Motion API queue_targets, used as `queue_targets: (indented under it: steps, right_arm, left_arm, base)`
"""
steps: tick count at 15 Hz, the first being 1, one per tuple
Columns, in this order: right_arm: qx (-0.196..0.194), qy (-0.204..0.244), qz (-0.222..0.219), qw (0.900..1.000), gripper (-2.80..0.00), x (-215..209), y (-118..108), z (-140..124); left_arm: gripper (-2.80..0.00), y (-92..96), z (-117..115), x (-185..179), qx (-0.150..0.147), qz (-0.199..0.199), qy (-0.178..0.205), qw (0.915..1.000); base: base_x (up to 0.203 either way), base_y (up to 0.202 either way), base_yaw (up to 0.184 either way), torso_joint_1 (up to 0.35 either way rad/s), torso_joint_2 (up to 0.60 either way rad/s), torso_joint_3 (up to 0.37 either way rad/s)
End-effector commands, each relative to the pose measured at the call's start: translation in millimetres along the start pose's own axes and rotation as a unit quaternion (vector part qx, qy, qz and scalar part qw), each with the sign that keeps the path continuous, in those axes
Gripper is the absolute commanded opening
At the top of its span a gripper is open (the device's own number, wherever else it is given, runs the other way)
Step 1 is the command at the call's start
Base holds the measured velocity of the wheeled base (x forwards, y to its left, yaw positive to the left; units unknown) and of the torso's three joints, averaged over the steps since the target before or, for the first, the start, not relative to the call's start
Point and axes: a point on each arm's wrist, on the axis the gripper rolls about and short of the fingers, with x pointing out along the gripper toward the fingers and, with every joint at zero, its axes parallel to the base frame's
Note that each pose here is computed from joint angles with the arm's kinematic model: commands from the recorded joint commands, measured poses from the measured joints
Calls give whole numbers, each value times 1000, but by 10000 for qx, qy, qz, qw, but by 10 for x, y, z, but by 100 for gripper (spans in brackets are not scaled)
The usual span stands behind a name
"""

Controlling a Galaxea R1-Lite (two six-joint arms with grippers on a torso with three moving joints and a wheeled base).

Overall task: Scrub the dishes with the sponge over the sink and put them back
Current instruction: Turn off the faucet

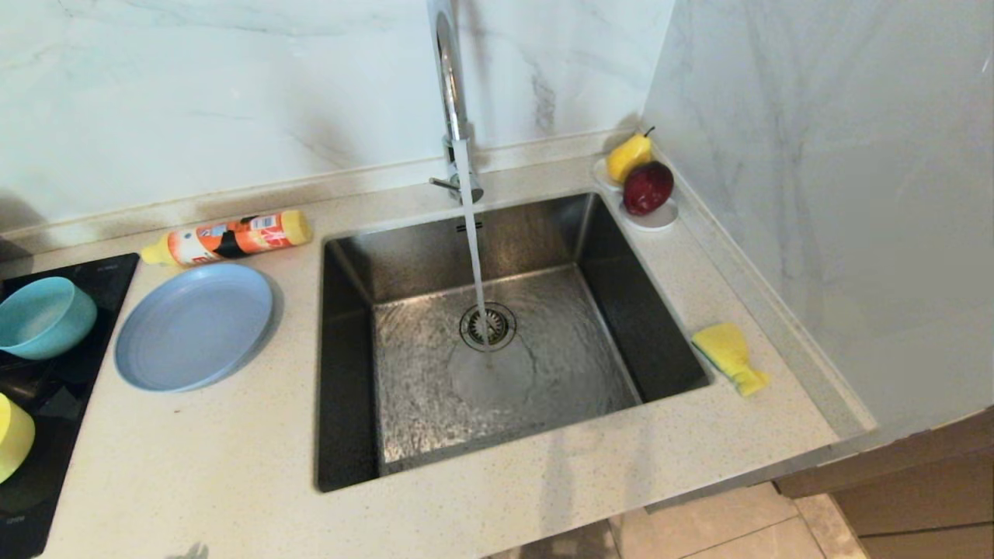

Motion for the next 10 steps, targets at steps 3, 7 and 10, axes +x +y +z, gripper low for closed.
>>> queue_targets:
  steps: [3, 7, 10]
  right_arm:
    - [-6, -34, 2, 10000, -280, -6, 0, -3]
    - [-2, -34, 2, 10000, -280, -6, 0, -3]
    - [-2, -34, 2, 10000, -280, -6, 0, -3]
  left_arm:
    - [-280, 0, -64, 15, 1, 3, 119, 9999]
    - [-280, 0, -64, 15, 1, 3, 119, 9999]
    - [-280, 0, -63, 15, 0, 3, 112, 9999]
  base:
    - [0, 0, 0, 0, 0, 0]
    - [0, 0, 0, 0, 0, 0]
    - [0, 0, 0, 0, 0, 0]
